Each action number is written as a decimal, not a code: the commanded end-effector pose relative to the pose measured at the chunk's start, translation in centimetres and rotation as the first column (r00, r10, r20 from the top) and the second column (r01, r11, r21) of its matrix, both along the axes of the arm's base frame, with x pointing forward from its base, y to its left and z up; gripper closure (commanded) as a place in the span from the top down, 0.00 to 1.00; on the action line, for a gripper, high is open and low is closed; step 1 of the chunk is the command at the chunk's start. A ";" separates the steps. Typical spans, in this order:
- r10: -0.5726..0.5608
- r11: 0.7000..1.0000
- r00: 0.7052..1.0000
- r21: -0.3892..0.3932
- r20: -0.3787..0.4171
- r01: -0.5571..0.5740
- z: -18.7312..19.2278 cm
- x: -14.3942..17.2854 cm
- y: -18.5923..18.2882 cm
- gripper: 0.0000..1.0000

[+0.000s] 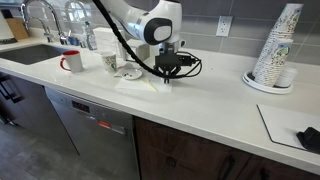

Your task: Pour the content of the cup onto the plate

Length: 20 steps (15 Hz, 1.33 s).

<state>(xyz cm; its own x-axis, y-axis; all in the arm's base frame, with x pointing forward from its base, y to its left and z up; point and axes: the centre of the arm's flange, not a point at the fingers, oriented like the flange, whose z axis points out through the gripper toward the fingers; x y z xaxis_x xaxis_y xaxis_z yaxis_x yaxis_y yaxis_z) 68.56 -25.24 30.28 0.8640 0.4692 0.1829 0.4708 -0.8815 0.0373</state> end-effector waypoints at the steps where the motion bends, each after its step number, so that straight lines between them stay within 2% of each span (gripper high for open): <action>1: 0.004 1.000 1.000 0.015 0.011 -0.004 -0.4 0.3 -0.4 0.41; 5: 0.021 1.000 1.000 0.002 0.012 -0.021 1.3 -0.5 -0.2 0.70; 8: 0.042 0.999 0.998 -0.003 -0.036 -0.043 3.2 -1.6 0.5 0.94; 9: 0.036 0.999 0.997 0.006 -0.066 -0.036 4.0 -2.2 1.0 0.99; 11: 0.022 0.999 0.994 0.049 -0.110 -0.017 5.9 -3.4 2.0 1.00; 13: -0.061 0.996 0.982 0.059 -0.178 0.072 7.7 -4.7 3.2 1.00; 15: -0.182 0.979 0.959 0.054 -0.217 0.198 9.4 -5.9 4.2 1.00; 17: -0.272 0.953 0.924 0.059 -0.267 0.297 10.8 -6.9 5.3 1.00; 20: -0.412 0.894 0.858 0.047 -0.307 0.446 12.0 -8.4 6.3 1.00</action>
